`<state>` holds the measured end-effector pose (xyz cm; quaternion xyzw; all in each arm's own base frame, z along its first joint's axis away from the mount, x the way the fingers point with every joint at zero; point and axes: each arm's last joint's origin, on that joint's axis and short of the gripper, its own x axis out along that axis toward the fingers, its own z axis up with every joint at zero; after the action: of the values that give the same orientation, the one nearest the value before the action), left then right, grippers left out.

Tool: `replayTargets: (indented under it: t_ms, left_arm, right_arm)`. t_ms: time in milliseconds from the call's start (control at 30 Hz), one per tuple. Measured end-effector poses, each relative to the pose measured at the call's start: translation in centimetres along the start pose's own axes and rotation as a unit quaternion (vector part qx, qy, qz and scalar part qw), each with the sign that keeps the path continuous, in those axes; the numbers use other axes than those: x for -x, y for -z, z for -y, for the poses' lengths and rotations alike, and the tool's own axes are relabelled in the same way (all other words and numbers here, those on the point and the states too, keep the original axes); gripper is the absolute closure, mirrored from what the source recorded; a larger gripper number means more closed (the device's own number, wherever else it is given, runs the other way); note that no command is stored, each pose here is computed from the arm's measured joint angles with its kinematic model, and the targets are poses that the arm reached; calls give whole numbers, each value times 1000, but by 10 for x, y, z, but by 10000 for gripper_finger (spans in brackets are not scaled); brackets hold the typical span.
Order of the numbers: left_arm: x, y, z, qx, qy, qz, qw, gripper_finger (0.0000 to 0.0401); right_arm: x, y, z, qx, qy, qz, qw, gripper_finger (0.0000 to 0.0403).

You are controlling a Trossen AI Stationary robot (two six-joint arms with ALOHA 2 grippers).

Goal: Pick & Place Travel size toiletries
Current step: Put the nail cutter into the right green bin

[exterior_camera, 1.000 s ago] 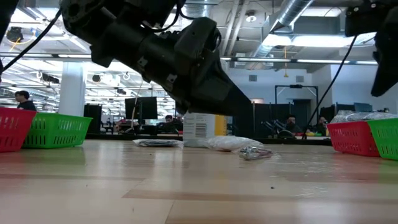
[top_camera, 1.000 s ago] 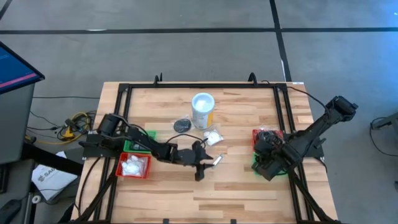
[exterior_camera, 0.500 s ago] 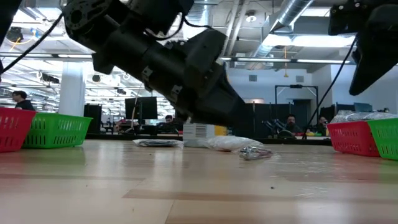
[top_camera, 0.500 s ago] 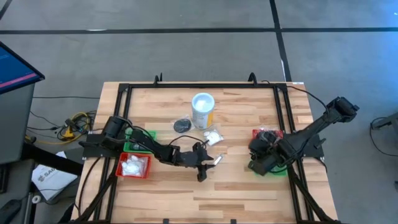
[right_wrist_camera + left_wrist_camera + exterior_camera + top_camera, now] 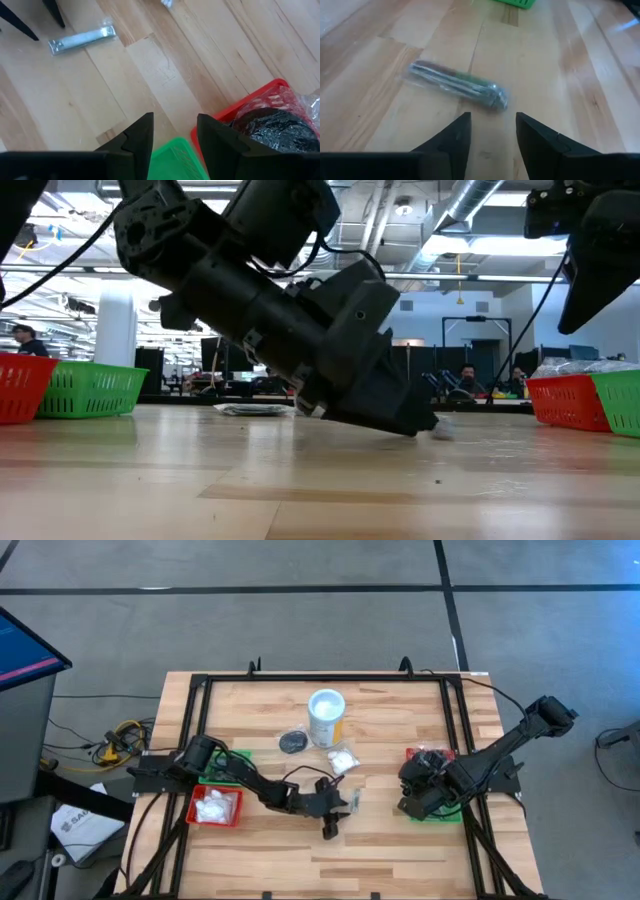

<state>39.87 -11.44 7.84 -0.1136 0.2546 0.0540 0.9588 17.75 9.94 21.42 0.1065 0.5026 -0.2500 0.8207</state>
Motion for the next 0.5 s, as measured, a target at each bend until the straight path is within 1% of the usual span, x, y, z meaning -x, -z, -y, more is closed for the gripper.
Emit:
replayTargets:
  t_ms: [133,233,400,500]
  left_arm:
    - [5,-8,0,-4,-12,8,1000,252]
    - [9,-16,1,-17,-10,20,1000,252]
    - [10,-20,3,-69,-9,26,997,252]
    - [10,-20,3,-77,-9,26,997,252]
  right_arm:
    - [0,-1,-1,8,-6,3,1000,264]
    - [0,-1,-2,8,-9,5,1000,267]
    - [0,-1,-2,8,-9,5,1000,269]
    - [0,-1,-2,7,-11,6,1000,268]
